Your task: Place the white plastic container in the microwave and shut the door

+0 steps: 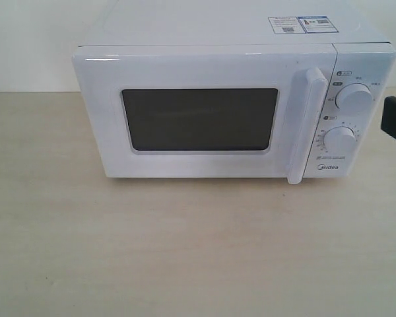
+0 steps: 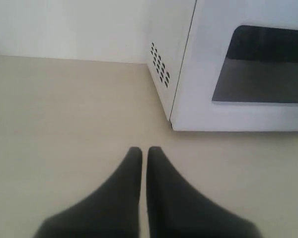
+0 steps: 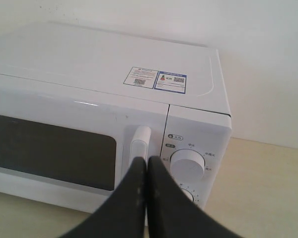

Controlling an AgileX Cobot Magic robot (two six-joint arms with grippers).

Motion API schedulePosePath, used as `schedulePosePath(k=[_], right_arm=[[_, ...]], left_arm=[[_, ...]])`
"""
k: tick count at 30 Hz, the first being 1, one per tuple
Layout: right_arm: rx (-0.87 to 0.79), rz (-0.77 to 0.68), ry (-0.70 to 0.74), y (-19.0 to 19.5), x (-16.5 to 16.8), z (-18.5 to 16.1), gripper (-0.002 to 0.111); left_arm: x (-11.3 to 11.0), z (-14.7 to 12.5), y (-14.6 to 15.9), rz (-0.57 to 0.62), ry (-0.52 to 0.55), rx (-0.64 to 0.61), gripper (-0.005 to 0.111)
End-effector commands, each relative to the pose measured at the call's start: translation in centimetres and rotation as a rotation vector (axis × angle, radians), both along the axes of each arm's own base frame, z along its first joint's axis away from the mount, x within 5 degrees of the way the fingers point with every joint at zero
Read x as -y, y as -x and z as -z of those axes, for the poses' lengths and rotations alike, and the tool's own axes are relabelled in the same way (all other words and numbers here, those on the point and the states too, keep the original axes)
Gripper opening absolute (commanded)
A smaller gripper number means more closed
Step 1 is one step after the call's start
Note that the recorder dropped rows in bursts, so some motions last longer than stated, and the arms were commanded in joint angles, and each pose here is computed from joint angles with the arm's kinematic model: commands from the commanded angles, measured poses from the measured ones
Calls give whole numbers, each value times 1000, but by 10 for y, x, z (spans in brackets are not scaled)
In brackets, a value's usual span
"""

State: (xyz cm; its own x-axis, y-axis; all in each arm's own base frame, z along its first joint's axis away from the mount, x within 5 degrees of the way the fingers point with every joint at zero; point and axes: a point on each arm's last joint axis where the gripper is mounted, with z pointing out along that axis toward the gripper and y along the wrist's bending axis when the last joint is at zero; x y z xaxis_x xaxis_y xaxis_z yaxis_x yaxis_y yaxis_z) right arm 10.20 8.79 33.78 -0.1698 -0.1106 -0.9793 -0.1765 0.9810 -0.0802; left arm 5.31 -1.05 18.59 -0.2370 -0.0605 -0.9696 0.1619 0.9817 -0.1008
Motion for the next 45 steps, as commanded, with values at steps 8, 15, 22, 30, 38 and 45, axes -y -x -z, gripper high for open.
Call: schedulePosePath(k=[8,15,22,30,38,45], right_arm=[[5,2,-2,0,1,1,0],[5,2,-2,0,1,1,0],[5,2,-2,0,1,1,0],[5,2,-2,0,1,1,0],[3,12,-15,0,2,1,0],[-10,113,-208,-19,16,-1,0]], left_arm=[[-2,1,0,-26,-61,5,4],[-2,1,0,-28,-61,5,4],[-2,1,0,-28,-61,5,4],[-2,1,0,-28,-61,5,4],[-2,1,0,-28,-60,7,4],[-2,1,0,-28,-60,7,4]])
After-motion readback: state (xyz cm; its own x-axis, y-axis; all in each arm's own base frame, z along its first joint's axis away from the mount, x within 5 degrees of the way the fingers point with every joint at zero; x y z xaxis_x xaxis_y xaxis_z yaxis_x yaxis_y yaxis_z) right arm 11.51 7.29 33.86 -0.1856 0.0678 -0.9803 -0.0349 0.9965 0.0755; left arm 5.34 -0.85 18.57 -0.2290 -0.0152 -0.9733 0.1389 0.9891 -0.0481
